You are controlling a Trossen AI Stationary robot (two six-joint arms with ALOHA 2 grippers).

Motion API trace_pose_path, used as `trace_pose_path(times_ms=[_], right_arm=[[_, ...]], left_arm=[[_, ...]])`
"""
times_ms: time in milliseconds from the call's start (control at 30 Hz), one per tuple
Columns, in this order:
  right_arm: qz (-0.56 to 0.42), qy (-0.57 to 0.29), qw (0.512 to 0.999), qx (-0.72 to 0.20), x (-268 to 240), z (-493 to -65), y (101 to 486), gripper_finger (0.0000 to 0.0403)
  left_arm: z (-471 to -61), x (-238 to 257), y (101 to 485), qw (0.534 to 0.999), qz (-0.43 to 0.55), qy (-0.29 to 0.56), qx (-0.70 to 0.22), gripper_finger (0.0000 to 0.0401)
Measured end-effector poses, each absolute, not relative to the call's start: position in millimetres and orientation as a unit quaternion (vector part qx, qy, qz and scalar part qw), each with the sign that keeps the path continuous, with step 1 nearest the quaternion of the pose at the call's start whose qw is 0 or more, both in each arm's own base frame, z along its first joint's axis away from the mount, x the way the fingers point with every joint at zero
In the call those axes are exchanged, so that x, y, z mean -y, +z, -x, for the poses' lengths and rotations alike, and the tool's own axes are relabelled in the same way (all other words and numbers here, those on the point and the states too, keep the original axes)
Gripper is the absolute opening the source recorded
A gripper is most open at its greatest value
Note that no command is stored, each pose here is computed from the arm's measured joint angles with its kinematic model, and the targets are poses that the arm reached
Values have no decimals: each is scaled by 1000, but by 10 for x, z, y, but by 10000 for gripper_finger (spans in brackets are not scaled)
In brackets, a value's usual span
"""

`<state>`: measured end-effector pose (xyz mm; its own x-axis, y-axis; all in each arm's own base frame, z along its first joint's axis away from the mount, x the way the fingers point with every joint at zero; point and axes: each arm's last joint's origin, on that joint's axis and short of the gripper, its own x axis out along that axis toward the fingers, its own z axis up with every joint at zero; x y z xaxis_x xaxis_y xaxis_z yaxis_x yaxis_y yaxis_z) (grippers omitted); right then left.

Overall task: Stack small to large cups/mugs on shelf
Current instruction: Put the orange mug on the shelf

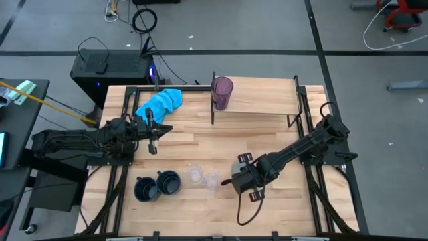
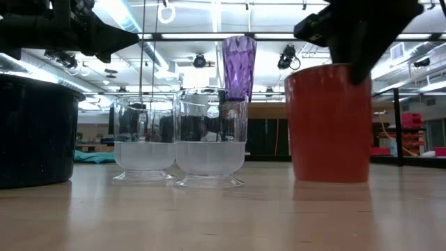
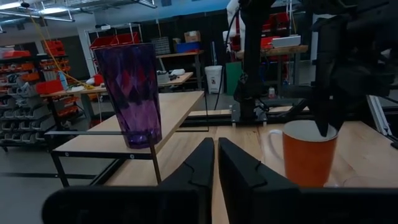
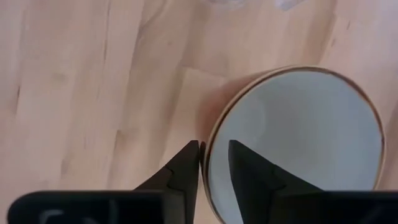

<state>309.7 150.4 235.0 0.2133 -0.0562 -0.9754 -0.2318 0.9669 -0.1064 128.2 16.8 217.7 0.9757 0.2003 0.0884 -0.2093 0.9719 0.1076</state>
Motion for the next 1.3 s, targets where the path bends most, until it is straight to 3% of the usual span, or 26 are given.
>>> trace_pose_path(times_ms=[400,867,1300], right_arm=[[44,-12,784,-619,-1192,-3259,2356,95],[-110,-151,776,-602,-686,-3410,2359,97],[-61,-103,766,-632,-647,-3377,2350,109]], left_arm=[[-1283,-168,2177,992,-58,103,38,40],[-1283,-167,2177,992,-58,103,38,31],[-1283,-167,2176,992,-58,103,38,33]])
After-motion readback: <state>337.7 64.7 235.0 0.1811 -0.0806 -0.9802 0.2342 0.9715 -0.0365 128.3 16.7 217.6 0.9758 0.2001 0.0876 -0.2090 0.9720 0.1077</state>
